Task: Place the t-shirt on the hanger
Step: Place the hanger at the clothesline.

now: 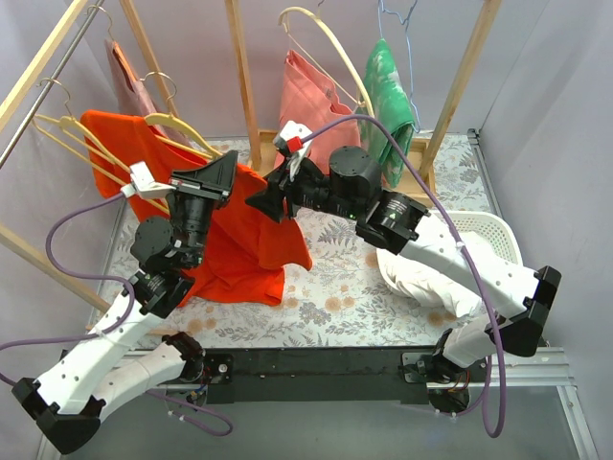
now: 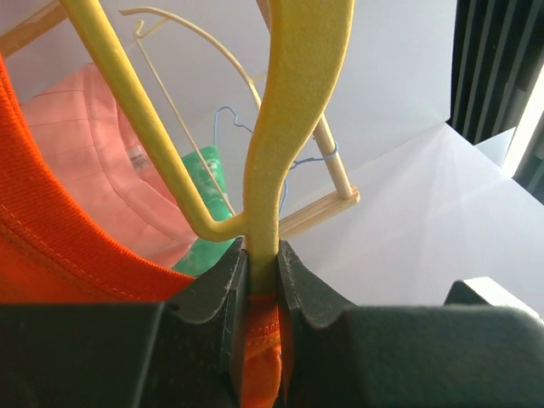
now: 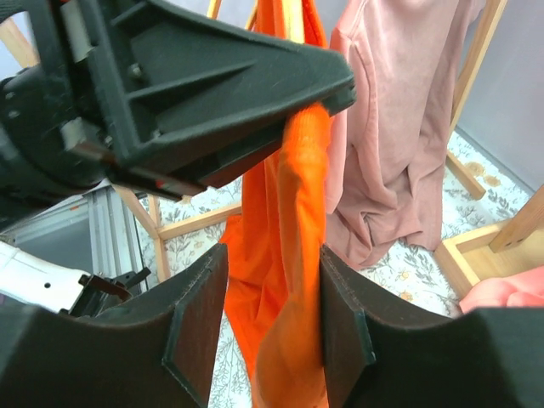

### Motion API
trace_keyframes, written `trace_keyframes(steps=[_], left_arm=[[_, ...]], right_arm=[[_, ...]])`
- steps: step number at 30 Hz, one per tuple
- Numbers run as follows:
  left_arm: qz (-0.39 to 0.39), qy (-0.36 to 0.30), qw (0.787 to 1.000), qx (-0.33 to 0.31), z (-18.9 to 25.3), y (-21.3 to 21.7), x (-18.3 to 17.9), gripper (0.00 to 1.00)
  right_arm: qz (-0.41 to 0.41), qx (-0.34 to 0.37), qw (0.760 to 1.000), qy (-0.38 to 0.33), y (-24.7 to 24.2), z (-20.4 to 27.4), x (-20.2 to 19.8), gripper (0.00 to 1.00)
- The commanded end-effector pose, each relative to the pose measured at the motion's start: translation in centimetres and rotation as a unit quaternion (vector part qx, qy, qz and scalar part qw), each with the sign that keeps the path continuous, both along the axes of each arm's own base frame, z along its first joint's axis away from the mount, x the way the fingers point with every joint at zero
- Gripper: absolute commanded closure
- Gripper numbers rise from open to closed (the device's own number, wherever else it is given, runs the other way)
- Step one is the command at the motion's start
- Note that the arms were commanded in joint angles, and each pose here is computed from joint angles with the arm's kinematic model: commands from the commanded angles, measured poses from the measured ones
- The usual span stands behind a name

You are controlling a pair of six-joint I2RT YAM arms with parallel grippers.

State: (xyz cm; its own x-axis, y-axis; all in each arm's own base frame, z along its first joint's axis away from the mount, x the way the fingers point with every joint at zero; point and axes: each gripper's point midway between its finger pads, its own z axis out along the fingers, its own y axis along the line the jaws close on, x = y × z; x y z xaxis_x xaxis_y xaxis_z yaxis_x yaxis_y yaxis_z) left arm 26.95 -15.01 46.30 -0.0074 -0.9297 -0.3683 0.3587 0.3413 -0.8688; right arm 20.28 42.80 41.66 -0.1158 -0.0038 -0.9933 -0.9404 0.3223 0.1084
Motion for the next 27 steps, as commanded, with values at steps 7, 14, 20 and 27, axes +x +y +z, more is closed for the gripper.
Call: trace_keyframes(steps=[7, 14, 20, 27], left_arm=[[-0.008, -0.042, 0.998, -0.045, 4.6, 2.1, 1.9, 1.0], [0.011, -0.056, 0.997, -0.06, 6.2, 4.3, 3.5, 1.0], [0.01, -0.064, 0.994, -0.087, 7.1, 4.8, 4.1, 1.0], [0.007, -0.079, 0.988, -0.13, 7.1, 6.2, 4.5, 1.0]], right_arm=[[-0.008, 0.036, 0.999, -0.014, -2.1, 2.2, -1.1, 0.47], [-0.022, 0.033, 0.999, -0.014, -3.1, 1.6, -1.1, 0.46], [-0.019, 0.034, 0.999, -0.014, -3.2, 1.7, -1.3, 0.46], [-0.018, 0.027, 0.999, -0.012, -3.4, 1.4, -1.4, 0.46]])
